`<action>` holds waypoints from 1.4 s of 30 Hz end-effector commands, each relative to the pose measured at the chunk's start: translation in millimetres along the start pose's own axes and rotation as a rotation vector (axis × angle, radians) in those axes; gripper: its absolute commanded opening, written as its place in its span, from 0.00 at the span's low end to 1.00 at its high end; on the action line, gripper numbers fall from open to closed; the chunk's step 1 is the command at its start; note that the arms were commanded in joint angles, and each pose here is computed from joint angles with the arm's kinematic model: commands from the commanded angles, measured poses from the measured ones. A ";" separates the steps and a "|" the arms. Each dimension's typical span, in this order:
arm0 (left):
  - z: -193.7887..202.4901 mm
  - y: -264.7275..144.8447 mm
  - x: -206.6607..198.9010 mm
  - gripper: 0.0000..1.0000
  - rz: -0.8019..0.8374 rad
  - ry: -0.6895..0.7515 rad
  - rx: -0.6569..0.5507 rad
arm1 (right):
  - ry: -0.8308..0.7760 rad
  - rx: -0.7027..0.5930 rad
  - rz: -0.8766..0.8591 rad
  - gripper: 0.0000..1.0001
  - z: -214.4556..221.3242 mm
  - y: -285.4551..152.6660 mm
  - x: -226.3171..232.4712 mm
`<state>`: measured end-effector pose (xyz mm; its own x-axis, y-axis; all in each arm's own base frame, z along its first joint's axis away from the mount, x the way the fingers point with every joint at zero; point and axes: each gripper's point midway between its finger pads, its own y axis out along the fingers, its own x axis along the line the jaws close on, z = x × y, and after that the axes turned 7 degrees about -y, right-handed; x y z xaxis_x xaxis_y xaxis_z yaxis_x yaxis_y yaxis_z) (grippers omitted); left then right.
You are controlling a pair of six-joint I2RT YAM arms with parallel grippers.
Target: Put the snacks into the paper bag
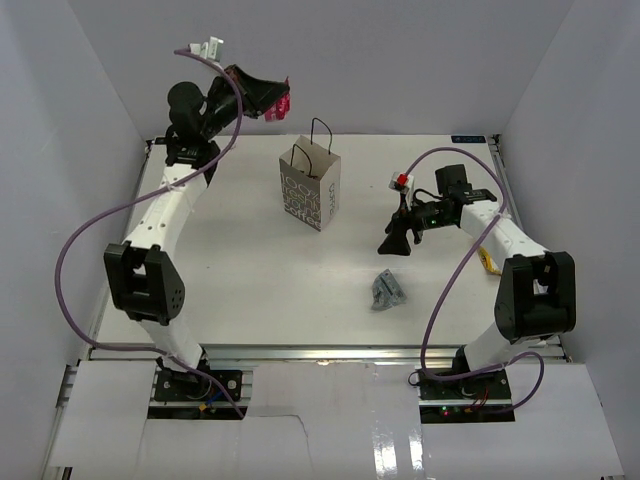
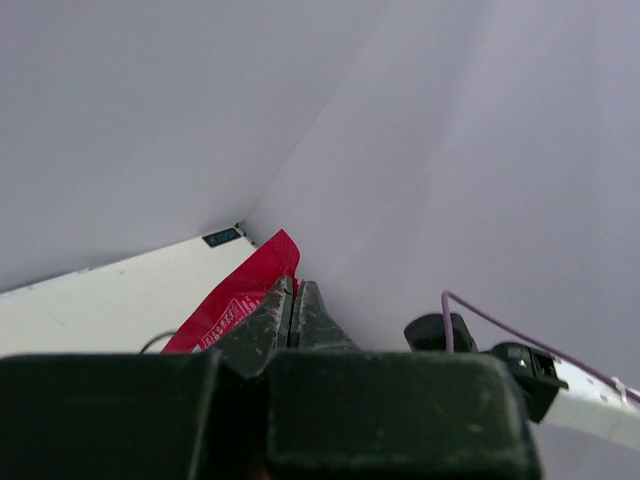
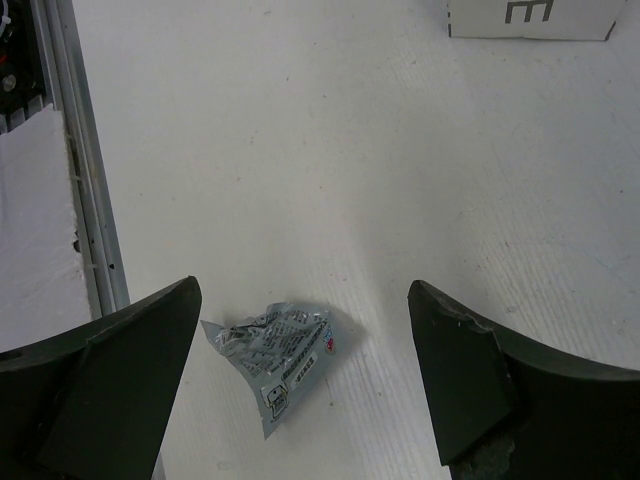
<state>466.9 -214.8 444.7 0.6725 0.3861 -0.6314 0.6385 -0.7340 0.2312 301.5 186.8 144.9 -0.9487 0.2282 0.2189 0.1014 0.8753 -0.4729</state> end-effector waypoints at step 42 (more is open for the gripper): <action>57.6 52.7 38.1 0.63 -0.012 -0.071 0.068 | -0.234 0.044 -0.255 0.90 23.2 -15.7 67.1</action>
<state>522.7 -278.3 307.7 0.5137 0.3842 -0.7672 0.6288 -0.7769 0.0320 272.4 180.6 144.9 -0.9854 0.0985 0.1386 0.0188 0.8734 -0.4866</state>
